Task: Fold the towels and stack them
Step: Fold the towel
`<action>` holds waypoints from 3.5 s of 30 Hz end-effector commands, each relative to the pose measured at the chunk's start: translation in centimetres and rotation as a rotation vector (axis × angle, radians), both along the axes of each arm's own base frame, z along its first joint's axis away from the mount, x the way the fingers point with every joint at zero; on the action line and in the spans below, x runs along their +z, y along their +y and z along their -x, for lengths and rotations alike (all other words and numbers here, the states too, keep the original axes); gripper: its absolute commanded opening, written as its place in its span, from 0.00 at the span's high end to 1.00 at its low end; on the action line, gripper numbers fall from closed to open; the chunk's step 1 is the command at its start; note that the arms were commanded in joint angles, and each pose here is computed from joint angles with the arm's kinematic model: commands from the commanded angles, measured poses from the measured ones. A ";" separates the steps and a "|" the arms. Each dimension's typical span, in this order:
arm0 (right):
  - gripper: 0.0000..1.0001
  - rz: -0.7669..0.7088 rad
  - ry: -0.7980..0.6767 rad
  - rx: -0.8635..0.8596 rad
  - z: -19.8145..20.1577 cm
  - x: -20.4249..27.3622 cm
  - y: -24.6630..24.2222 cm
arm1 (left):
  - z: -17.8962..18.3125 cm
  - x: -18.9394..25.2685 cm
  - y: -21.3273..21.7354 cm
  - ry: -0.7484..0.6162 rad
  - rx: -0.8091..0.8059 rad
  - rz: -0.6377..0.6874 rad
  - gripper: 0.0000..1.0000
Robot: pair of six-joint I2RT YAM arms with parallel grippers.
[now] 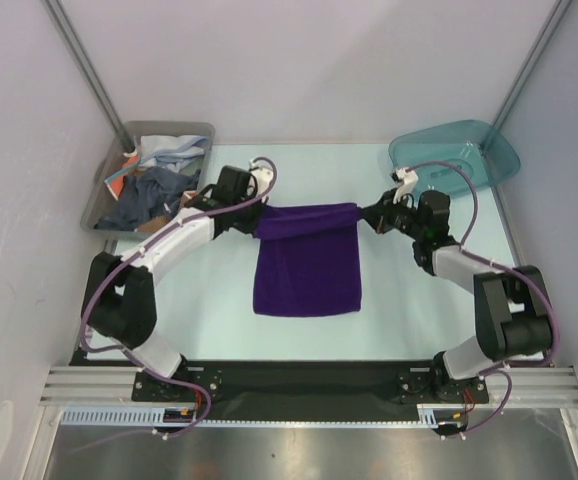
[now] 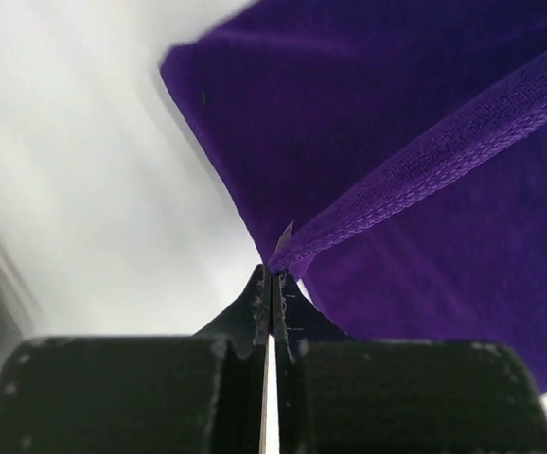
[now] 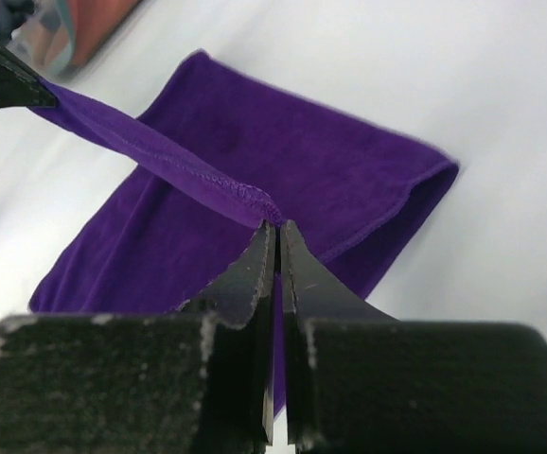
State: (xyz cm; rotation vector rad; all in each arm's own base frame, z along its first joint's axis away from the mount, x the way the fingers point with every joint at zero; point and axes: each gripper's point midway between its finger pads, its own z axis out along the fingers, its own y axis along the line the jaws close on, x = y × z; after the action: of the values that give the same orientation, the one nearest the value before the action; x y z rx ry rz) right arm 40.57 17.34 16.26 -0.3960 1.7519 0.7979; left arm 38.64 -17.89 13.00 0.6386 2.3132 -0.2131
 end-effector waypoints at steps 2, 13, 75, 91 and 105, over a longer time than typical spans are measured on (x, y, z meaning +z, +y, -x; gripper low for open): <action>1.00 0.016 -0.001 -0.039 2.5 1.2 -0.4 | 2.9 1.6 -0.4 -0.037 0.029 0.034 1.00; 1.00 0.083 0.230 -0.088 8.4 -4.4 -0.9 | 9.2 -3.4 -0.1 0.102 0.109 -0.054 1.00; 0.62 -0.141 0.852 -0.296 16.7 -12.9 0.8 | 16.0 -12.6 0.3 0.414 0.427 0.103 0.80; 0.61 0.127 0.841 -0.375 17.8 -13.0 -1.0 | 16.2 -11.9 1.2 0.404 0.466 0.089 1.00; 0.84 0.191 0.889 -0.357 19.3 -15.1 -1.3 | 16.3 -11.4 2.1 0.381 0.490 0.073 1.00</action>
State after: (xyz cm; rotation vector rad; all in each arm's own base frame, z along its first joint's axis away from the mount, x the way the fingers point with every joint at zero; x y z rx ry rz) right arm 21.92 16.33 2.26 0.2224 2.6136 0.6034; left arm 22.69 -17.24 1.45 0.0152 2.7230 -0.2633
